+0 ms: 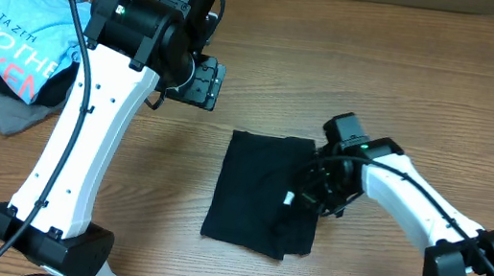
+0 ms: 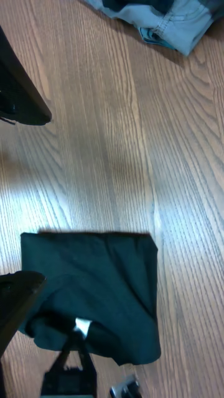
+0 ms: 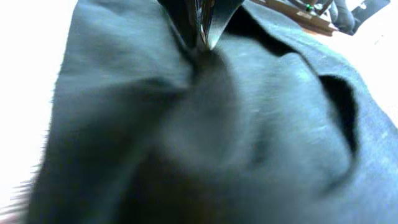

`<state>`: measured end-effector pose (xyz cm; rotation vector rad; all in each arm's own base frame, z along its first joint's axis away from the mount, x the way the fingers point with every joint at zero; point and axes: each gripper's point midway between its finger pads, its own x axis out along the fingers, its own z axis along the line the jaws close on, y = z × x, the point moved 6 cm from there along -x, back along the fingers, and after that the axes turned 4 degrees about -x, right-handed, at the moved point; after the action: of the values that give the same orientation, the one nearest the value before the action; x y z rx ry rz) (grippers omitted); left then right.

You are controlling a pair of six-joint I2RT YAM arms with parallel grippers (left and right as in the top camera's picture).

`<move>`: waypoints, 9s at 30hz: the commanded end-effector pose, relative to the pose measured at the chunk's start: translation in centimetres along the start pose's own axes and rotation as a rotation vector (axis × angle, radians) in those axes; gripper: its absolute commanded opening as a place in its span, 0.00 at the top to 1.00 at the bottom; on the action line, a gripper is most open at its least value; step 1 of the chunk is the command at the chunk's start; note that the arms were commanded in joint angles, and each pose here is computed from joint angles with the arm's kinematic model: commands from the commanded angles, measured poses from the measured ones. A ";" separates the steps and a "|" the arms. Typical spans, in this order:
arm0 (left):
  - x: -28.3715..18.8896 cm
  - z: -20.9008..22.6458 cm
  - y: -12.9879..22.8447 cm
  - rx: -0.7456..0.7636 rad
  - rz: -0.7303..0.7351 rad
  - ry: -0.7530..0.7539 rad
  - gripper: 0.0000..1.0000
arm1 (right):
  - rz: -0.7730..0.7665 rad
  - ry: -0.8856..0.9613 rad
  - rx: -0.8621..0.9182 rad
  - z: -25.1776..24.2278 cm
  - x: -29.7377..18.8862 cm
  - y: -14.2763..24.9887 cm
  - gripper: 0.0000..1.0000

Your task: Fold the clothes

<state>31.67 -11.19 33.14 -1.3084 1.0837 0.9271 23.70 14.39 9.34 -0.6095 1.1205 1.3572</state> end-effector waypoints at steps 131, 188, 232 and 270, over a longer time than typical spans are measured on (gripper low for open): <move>27.7 -5.9 0.5 0.311 0.619 0.317 0.88 | -0.211 0.261 0.288 -10.6 -5.9 -1.3 0.60; 23.3 -4.9 -1.0 0.211 0.451 0.469 0.80 | 0.160 -0.192 0.307 -6.5 2.6 5.5 0.94; 25.8 -11.8 0.7 0.539 0.409 0.620 0.13 | 0.093 -0.140 0.334 -6.1 2.3 3.1 0.96; 16.4 -4.1 -4.8 0.271 0.269 0.567 0.96 | -0.225 -0.393 -0.042 1.3 -9.4 3.0 0.95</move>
<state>37.73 -20.08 10.64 -1.0431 1.9936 0.6859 22.15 11.93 16.50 -0.4024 0.7797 1.2603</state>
